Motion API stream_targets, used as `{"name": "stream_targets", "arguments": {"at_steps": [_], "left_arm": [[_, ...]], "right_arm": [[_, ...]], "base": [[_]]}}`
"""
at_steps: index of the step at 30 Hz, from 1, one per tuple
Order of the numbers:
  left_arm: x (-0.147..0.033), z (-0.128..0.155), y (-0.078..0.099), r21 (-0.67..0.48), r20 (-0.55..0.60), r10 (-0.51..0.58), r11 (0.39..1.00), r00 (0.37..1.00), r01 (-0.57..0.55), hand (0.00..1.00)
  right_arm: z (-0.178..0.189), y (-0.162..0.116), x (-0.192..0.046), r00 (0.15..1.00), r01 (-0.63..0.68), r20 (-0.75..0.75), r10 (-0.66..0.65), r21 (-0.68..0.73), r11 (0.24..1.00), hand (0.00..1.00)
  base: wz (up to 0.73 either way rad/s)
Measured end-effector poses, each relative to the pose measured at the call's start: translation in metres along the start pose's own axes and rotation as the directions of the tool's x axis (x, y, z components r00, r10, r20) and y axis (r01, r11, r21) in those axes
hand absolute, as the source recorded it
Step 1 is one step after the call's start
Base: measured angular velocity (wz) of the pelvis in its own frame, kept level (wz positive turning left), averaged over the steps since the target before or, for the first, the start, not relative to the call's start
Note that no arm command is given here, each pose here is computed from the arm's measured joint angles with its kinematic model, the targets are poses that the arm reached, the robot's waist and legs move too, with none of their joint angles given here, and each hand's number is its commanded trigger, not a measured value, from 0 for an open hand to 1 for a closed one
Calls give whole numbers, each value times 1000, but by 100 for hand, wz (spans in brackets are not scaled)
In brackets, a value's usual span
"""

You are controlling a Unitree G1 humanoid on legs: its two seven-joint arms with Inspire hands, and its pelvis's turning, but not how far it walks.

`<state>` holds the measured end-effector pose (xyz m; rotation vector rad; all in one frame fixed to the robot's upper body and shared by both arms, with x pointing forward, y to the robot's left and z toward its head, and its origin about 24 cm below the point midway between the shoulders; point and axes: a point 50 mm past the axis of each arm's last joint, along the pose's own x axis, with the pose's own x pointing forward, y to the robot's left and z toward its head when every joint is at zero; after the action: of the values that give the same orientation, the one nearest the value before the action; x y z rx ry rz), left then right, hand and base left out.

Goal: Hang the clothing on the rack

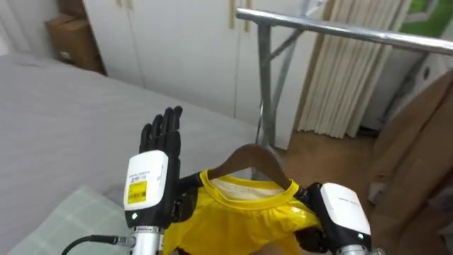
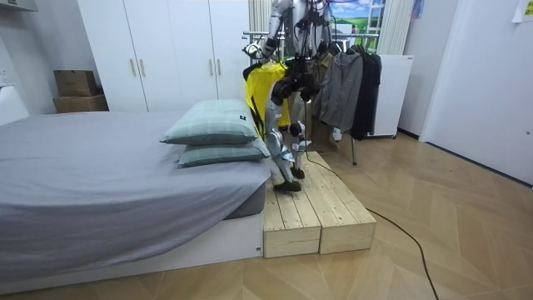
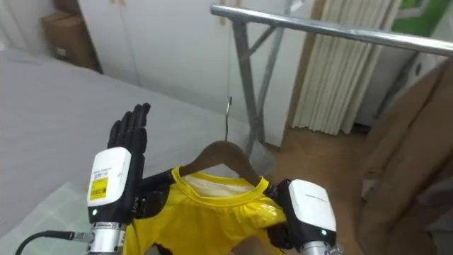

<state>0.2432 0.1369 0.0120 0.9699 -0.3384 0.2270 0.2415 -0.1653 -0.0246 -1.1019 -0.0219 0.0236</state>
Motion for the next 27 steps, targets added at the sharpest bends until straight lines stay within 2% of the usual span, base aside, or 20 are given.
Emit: {"name": "stream_targets", "arguments": {"at_steps": [5, 9, 20, 27], "left_arm": [[-1, 1, 0, -2, -5, 32, 999, 999, -32, 0], [-5, 2, -3, 3, 0, 29, 1000, 1000, -29, 0], [-6, 4, -5, 0, 26, -2, 1000, 1000, 2, 0], [-4, -4, 1, 32, 24, -2, 999, 1000, 1, 0]], "right_arm": [[2, -2, 0, 1000, 17, 15, -17, -6, 1000, 100], [-3, -5, 0, 1000, 20, 8, -19, -28, 999, 100], [-5, -7, 0, 999, 33, -12, -34, -31, 999, 100], [-6, -6, 0, 999, 32, -37, -33, -47, 998, 100]], "base": [[-126], [-80], [-20], [-41]]}}
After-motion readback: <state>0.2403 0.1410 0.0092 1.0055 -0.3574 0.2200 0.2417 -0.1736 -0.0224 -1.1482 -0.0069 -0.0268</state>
